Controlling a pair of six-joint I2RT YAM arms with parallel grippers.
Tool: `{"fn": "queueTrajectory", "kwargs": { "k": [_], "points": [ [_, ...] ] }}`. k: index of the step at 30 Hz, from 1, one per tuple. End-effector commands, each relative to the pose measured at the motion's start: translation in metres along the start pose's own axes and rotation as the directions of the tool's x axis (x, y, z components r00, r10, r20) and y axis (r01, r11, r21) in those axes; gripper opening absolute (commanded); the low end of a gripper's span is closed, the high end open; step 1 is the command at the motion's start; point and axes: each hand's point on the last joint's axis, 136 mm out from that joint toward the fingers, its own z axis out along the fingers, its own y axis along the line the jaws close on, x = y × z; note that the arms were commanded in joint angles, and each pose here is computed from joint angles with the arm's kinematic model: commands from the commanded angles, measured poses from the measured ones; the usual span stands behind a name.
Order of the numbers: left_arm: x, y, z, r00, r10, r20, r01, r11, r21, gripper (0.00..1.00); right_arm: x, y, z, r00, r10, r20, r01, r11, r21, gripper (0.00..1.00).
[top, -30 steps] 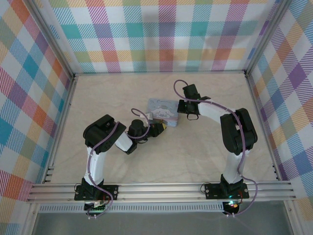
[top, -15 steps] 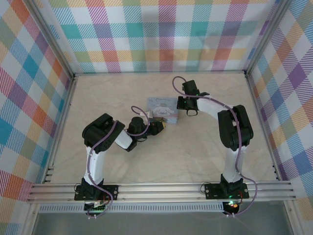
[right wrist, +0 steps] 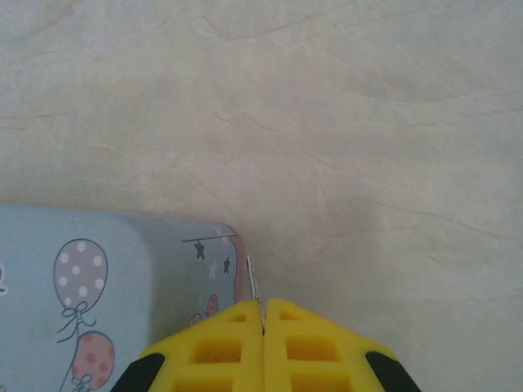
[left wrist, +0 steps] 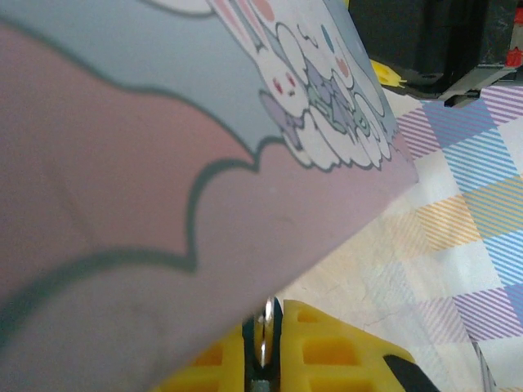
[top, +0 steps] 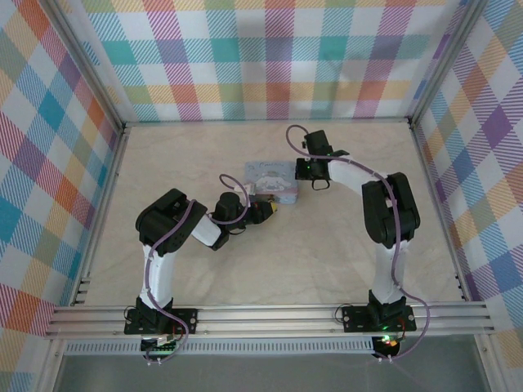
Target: Unlock a padlock with a key
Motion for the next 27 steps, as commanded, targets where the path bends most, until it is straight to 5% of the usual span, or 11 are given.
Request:
{"fn": "queueTrajectory", "kwargs": {
  "k": [1,9,19,27],
  "points": [
    [0.087,0.038,-0.011,0.941,-0.15,-0.304,0.115,0.985,-0.132,0.1,0.008,0.052,0.008,0.996,-0.079,-0.046,0.069,0.979,-0.193,0.0],
    [0.088,0.033,-0.017,0.915,-0.232,-0.329,0.179,0.967,-0.184,0.11,0.011,0.032,0.003,0.996,-0.057,-0.064,0.048,0.989,-0.14,0.0],
    [0.066,0.013,-0.02,0.893,-0.317,-0.319,0.242,0.936,-0.255,0.11,0.02,-0.008,-0.046,1.0,0.024,-0.017,-0.025,0.996,-0.089,0.0],
    [0.047,-0.018,-0.021,0.864,-0.376,-0.334,0.305,0.92,-0.248,0.11,0.039,0.001,-0.1,0.996,0.078,0.037,-0.067,0.972,-0.226,0.0]
  ]
}}
